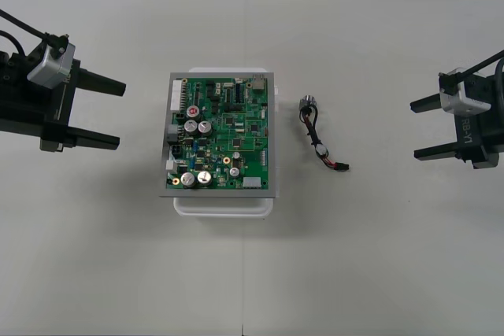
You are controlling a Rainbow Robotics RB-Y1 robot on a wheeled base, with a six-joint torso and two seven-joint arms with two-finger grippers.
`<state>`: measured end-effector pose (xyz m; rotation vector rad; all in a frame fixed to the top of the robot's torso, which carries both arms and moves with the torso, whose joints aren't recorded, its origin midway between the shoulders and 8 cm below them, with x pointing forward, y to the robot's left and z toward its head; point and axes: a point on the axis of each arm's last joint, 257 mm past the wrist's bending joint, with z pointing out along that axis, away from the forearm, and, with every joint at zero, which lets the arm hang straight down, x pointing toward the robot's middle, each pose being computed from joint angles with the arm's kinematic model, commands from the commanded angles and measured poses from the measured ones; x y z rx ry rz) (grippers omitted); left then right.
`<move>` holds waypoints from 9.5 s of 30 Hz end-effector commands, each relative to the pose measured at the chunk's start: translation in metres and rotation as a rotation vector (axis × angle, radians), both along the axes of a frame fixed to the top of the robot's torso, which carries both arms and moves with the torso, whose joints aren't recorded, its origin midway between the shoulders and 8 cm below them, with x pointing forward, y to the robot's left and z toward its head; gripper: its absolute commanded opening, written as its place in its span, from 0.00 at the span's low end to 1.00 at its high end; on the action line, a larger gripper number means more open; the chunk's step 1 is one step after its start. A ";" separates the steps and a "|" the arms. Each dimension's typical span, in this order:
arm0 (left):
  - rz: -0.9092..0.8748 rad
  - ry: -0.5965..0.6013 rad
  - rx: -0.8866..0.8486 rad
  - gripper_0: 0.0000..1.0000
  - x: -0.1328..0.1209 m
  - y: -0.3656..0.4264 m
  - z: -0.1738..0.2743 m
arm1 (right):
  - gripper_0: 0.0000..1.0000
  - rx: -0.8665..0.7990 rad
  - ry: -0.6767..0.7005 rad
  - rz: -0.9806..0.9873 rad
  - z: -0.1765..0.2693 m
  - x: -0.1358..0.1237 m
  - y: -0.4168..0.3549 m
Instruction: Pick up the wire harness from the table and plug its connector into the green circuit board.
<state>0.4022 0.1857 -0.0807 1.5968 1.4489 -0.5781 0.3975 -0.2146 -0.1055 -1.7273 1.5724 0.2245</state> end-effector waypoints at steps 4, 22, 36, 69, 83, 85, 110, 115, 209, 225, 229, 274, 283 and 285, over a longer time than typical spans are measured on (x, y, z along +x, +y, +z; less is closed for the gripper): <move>-0.038 -0.010 0.003 0.83 -0.002 -0.012 0.011 | 0.68 0.003 -0.010 0.005 0.002 -0.004 0.004; -0.020 0.079 -0.038 0.83 -0.010 -0.013 -0.020 | 0.68 0.003 -0.010 0.005 0.002 -0.004 0.004; -0.034 0.030 -0.024 0.83 -0.003 -0.011 0.015 | 0.68 0.003 -0.010 0.005 0.002 -0.004 0.004; -0.093 -0.007 0.057 0.83 -0.001 -0.038 0.091 | 0.68 0.051 0.018 0.029 -0.001 -0.011 0.023; -0.158 0.008 0.074 0.83 -0.007 -0.074 0.104 | 0.68 0.024 0.047 0.032 -0.007 -0.016 0.025; -0.158 0.006 0.070 0.83 -0.005 -0.080 0.107 | 0.68 0.019 0.052 0.033 -0.008 -0.017 0.026; -0.151 0.003 0.023 0.83 0.002 -0.160 0.130 | 0.68 -0.166 0.048 -0.049 -0.038 -0.002 0.038; -0.161 -0.007 0.022 0.83 -0.001 -0.167 0.129 | 0.68 -0.162 0.042 -0.055 -0.039 0.002 0.045; -0.167 -0.017 0.016 0.83 0.001 -0.181 0.125 | 0.67 -0.395 0.050 -0.419 -0.139 0.055 0.055; -0.167 -0.017 0.016 0.83 0.001 -0.181 0.125 | 0.68 -0.398 0.052 -0.446 -0.145 0.059 0.057; -0.167 -0.017 0.016 0.83 0.001 -0.181 0.125 | 0.67 -0.399 0.054 -0.445 -0.146 0.059 0.057; -0.167 -0.017 0.016 0.83 0.001 -0.181 0.125 | 0.68 -0.416 0.141 -0.424 -0.176 0.045 0.063; -0.167 -0.017 0.016 0.83 0.001 -0.181 0.125 | 0.68 -0.422 0.172 -0.431 -0.183 0.045 0.058; -0.167 -0.017 0.016 0.83 0.001 -0.181 0.125 | 0.41 -0.424 0.174 -0.434 -0.183 0.045 0.057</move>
